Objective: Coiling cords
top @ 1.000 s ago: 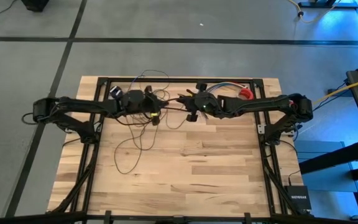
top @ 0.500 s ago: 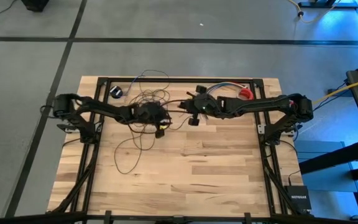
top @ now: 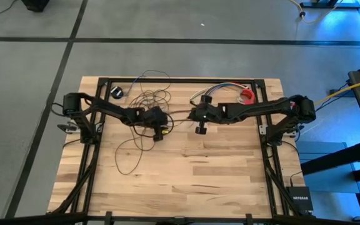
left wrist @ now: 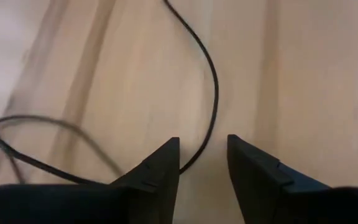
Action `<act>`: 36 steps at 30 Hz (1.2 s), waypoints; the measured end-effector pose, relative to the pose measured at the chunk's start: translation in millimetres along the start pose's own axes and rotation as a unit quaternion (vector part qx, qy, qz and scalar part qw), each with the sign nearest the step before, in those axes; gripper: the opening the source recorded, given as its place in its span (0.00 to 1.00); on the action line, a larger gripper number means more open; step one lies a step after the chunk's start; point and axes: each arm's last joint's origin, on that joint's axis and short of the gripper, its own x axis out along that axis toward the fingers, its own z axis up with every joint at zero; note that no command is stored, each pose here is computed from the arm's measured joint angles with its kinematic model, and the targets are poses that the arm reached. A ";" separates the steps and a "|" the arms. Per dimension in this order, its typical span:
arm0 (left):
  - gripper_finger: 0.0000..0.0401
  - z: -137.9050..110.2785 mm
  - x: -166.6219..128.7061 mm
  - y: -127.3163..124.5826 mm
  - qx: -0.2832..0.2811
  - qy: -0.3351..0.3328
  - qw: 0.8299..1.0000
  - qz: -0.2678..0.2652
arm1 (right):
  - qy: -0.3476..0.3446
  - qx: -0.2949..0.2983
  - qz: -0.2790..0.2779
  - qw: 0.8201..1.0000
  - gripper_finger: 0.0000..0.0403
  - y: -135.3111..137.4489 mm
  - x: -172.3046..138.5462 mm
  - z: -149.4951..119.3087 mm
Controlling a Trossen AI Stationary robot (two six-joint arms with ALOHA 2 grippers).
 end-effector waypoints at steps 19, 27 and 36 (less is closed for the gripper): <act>0.31 -51.9 -73.4 29.2 -0.052 0.299 0.945 0.121 | -0.002 -0.002 0.007 1.000 0.01 24.4 -24.6 1.7; 0.31 -53.1 -79.4 30.0 -0.055 0.289 0.946 0.134 | 0.017 0.011 -0.008 1.000 0.01 13.6 -9.1 -11.4; 0.31 -51.6 -79.2 30.2 -0.056 0.282 0.948 0.134 | 0.039 0.047 0.043 0.997 0.01 -2.8 11.3 -40.1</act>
